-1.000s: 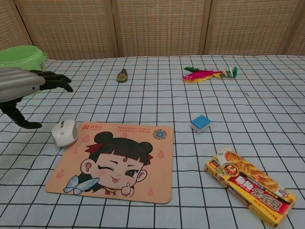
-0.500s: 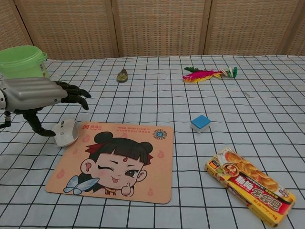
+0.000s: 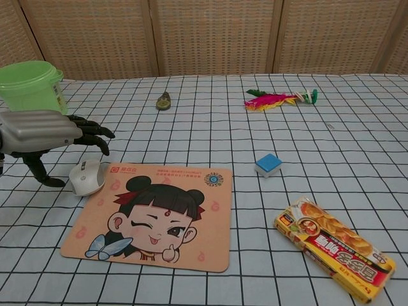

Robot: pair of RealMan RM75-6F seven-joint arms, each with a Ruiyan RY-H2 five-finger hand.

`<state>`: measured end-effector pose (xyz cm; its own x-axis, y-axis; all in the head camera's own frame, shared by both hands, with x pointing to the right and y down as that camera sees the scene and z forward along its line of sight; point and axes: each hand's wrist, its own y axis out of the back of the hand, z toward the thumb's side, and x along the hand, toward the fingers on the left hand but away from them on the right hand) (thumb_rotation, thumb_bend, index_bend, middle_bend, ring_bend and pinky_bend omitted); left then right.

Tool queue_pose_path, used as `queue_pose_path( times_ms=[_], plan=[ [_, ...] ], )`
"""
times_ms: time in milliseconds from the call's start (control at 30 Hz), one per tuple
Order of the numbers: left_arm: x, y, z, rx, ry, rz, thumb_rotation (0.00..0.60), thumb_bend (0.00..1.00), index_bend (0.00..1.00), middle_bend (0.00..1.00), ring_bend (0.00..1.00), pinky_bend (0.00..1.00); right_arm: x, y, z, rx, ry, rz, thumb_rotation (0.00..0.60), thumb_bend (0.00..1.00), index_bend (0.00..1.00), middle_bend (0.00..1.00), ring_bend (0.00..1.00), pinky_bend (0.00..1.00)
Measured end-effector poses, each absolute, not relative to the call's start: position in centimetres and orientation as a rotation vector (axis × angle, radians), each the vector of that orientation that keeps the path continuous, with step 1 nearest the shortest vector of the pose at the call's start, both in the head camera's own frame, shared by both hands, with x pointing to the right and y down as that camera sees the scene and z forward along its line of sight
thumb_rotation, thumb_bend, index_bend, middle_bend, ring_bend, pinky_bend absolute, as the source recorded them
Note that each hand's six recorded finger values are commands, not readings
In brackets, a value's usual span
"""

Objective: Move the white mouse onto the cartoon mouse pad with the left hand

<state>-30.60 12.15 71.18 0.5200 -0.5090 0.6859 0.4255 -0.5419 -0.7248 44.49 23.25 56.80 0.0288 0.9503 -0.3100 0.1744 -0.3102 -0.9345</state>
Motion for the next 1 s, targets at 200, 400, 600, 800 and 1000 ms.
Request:
queue_pose_path(
  times_ms=[200, 400, 600, 800, 1000],
  plan=[
    [-30.2, 12.4, 71.9, -1.795, 0.071, -1.184, 0.600, 0.24, 0.21, 0.01, 0.00, 0.08, 44.6, 23.3, 57.0, -1.576, -1.169, 1.360, 0.600, 0.08, 0.14, 0.00, 0.00, 0.00],
    [-30.2, 12.6, 72.8, -1.794, 0.046, -1.195, 0.600, 0.24, 0.24, 0.04, 0.00, 0.09, 44.7, 23.2, 57.1, -1.572, -1.170, 1.367, 0.600, 0.07, 0.14, 0.00, 0.00, 0.00],
    [-30.1, 12.6, 73.1, -1.804, 0.062, -1.198, 0.600, 0.25, 0.33, 0.12, 0.06, 0.17, 44.7, 23.2, 57.2, -1.572, -1.167, 1.371, 0.600, 0.08, 0.14, 0.00, 0.00, 0.00],
    [-29.9, 13.0, 73.3, -1.803, 0.083, -1.183, 0.600, 0.29, 0.52, 0.29, 0.22, 0.31, 44.8, 23.2, 57.1, -1.569, -1.171, 1.369, 0.600, 0.08, 0.14, 0.00, 0.00, 0.00],
    [-29.7, 12.9, 72.9, -1.796, 0.119, -1.151, 0.600, 0.40, 0.64, 0.38, 0.30, 0.37, 44.8, 23.2, 57.2, -1.570, -1.171, 1.371, 0.600, 0.08, 0.14, 0.00, 0.00, 0.00]
  ],
)
